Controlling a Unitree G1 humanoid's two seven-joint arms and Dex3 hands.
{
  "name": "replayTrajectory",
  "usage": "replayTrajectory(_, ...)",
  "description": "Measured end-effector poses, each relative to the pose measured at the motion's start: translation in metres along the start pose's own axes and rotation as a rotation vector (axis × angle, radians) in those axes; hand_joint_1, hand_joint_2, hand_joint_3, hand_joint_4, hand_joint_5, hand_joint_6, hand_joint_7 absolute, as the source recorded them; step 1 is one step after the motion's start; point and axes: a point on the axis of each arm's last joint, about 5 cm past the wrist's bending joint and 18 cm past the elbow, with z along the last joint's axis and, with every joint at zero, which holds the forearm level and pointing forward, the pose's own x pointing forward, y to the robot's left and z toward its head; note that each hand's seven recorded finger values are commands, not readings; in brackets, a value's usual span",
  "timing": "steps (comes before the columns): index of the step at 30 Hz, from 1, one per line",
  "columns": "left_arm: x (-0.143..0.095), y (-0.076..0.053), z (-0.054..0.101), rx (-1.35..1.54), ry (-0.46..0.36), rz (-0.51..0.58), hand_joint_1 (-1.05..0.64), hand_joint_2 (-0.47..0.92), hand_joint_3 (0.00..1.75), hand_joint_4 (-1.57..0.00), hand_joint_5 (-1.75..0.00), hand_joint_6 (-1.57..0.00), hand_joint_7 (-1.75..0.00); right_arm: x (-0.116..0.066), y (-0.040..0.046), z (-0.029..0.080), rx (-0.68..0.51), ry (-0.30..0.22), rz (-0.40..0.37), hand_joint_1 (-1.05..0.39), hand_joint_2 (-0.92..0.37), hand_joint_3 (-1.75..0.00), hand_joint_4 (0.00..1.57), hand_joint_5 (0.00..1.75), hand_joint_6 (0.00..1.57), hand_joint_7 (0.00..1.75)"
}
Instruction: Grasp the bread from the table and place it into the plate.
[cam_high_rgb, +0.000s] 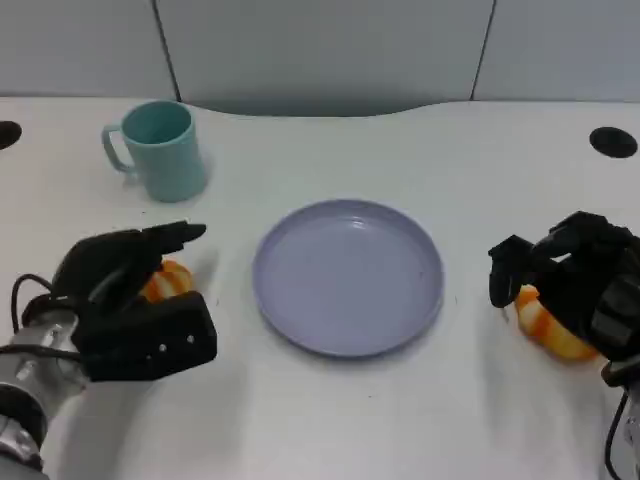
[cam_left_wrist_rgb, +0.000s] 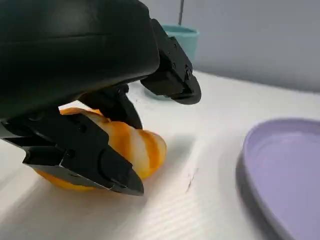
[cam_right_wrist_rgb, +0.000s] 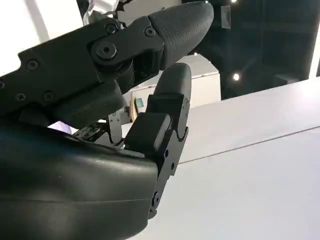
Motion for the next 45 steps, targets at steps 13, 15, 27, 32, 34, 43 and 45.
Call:
replayTrajectory(13, 0.02, 0.037, 0.022, -0.111, -0.247, 0.219, 0.0, 0.73, 0.01, -1.03, -0.73, -0.6, -0.03, 0.011, -0.0051, -0.001, 0.043, -0.025, 0.048, -0.53, -0.89, 0.0, 0.69, 1.39, 1.1, 0.26)
replayTrajectory(15, 0.025, 0.04, 0.03, -0.135, -0.298, 0.247, 0.0, 0.73, 0.01, -1.02, -0.73, -0.61, -0.03, 0.011, -0.0053, -0.002, 0.049, -0.027, 0.06, -0.52, -0.88, 0.0, 0.7, 1.39, 1.11, 0.25)
replayTrajectory(27, 0.04, 0.022, 0.083, -0.384, -0.487, 0.237, -0.02, 0.72, 0.0, -1.08, -0.6, -0.7, -0.06, 0.02, -0.0058, 0.0, 0.038, -0.063, 0.111, -0.52, -0.88, 0.0, 0.69, 1.41, 1.13, 0.23)
replayTrajectory(32, 0.042, 0.003, 0.11, -0.45, -0.551, 0.166, 0.0, 0.7, 0.0, -1.13, -0.56, -0.73, -0.08, 0.019, -0.0044, -0.003, 0.054, -0.082, 0.117, -0.52, -0.89, 0.0, 0.7, 1.36, 1.13, 0.2)
replayTrajectory(34, 0.042, -0.003, 0.117, -0.467, -0.56, 0.151, 0.0, 0.7, 0.01, -1.14, -0.56, -0.75, -0.09, 0.019, -0.0046, -0.003, 0.051, -0.084, 0.116, -0.51, -0.89, 0.0, 0.7, 1.38, 1.14, 0.18)
replayTrajectory(43, 0.039, -0.012, 0.119, -0.469, -0.553, 0.082, -0.69, 0.81, 0.03, -0.53, -0.44, -0.59, -0.01, 0.021, -0.002, -0.005, 0.06, -0.104, 0.122, -0.5, -0.88, 0.0, 0.67, 1.45, 1.14, 0.16)
replayTrajectory(45, 0.039, -0.011, 0.113, -0.433, -0.524, 0.069, -0.85, 0.89, 0.1, -0.36, -0.35, -0.45, 0.0, 0.021, -0.0005, -0.007, 0.058, -0.11, 0.123, -0.52, -0.89, 0.0, 0.65, 1.44, 1.14, 0.15)
